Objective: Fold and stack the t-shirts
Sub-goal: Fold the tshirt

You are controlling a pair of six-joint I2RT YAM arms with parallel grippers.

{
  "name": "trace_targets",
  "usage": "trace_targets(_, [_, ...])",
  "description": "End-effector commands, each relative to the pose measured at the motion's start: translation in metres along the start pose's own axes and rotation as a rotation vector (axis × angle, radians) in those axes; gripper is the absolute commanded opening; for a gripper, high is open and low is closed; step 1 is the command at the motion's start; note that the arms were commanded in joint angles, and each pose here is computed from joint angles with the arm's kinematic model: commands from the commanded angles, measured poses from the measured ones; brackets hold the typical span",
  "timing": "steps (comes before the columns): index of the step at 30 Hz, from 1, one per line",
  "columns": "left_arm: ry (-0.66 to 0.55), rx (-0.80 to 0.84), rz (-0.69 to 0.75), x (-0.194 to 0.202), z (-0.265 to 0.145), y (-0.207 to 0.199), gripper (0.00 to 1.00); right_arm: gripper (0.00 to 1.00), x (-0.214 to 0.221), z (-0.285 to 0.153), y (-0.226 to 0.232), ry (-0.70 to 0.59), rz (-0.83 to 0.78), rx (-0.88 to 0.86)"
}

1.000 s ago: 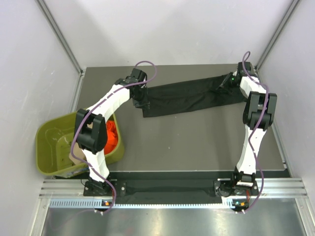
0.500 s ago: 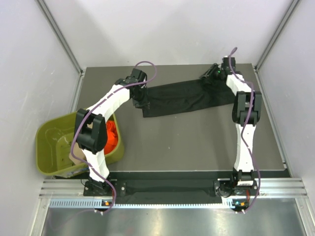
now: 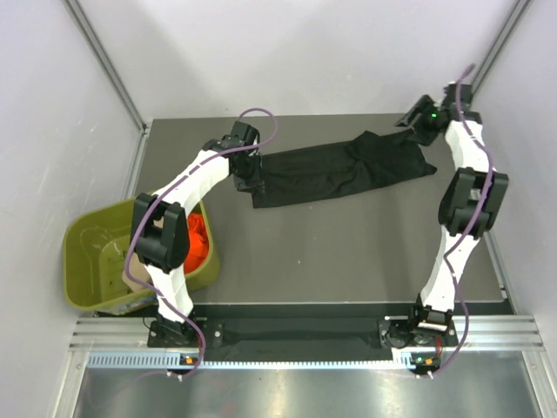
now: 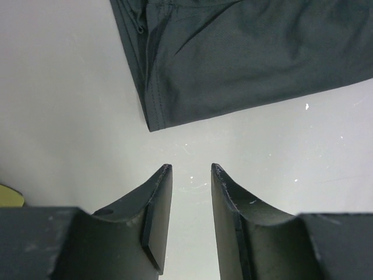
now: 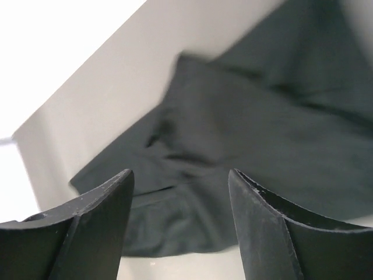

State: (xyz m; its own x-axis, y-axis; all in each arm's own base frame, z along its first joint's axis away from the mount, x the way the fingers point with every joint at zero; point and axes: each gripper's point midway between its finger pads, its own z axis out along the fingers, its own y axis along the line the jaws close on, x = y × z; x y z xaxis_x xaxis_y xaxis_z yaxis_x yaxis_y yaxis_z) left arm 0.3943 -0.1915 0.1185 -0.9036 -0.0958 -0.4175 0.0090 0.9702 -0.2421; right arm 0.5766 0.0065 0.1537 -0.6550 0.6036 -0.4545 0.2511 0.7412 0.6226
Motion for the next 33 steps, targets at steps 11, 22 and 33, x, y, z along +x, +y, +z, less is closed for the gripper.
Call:
trace_targets(11, [-0.042,0.065,0.012,-0.007,-0.014,-0.011,0.37,0.38,0.004,-0.077,-0.122,-0.026,0.053,0.435])
trace_targets(22, [-0.027,0.07,0.013,-0.003,-0.011,-0.012,0.37,0.49,0.002,-0.065,-0.159,-0.035,0.117,0.523])
trace_targets(33, [-0.018,0.065,0.014,-0.002,-0.006,-0.01,0.37,0.35,-0.011,-0.034,-0.149,-0.063,0.097,0.444])
